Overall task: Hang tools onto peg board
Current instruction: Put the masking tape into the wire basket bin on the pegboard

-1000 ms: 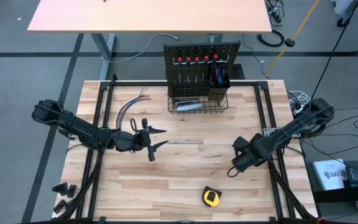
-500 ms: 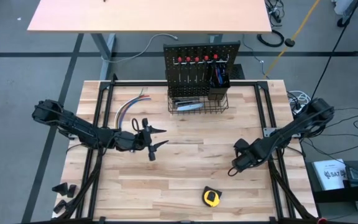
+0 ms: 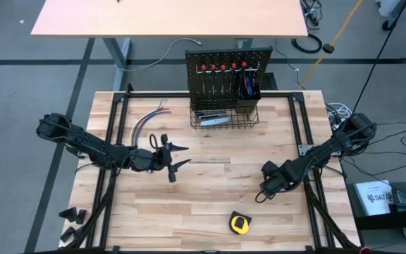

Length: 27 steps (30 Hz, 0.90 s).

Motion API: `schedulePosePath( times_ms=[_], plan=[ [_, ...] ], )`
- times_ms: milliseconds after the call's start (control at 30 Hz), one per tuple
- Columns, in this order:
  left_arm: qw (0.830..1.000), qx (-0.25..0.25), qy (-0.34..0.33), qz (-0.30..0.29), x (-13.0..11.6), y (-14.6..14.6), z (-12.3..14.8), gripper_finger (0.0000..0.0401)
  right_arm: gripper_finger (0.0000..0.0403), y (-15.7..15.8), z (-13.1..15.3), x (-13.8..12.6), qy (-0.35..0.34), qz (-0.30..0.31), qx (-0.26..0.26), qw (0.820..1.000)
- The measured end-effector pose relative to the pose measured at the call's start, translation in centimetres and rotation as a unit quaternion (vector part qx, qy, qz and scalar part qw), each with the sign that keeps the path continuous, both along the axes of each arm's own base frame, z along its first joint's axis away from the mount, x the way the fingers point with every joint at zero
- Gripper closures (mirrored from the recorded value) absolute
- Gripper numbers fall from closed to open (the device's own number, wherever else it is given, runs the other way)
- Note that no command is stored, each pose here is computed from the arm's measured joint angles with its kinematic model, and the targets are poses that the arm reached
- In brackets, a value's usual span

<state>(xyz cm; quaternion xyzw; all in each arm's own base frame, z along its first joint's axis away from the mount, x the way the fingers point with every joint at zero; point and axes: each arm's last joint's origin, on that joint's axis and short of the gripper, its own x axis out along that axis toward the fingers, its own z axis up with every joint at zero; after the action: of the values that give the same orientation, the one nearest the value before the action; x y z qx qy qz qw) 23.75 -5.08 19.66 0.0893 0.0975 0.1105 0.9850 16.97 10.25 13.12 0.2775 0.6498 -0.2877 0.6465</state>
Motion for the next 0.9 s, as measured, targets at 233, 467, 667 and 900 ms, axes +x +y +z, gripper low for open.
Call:
schedulePosePath(
  times_ms=[233,467,667,900],
  plan=[
    [0.998,-0.012,-0.005,-0.066,0.1,-0.4,0.1,0.0184,0.0371,0.4,0.7,0.7,-0.021,0.033,0.014,0.999],
    [0.977,0.009,-0.045,-0.21,0.4,-1.3,0.8,0.0184,0.0369,3.6,5.6,6.2,-0.253,0.193,0.097,0.943],
    [0.939,0.019,-0.108,-0.326,1.3,-2.5,0.3,0.0184,0.0369,6.0,11.5,9.8,-0.554,0.341,0.137,0.747],
    [0.92,0.083,-0.162,-0.348,2.9,-4.2,-0.2,0.0184,0.0369,4.9,12.3,11.3,-0.612,0.36,0.114,0.695]
  ],
)
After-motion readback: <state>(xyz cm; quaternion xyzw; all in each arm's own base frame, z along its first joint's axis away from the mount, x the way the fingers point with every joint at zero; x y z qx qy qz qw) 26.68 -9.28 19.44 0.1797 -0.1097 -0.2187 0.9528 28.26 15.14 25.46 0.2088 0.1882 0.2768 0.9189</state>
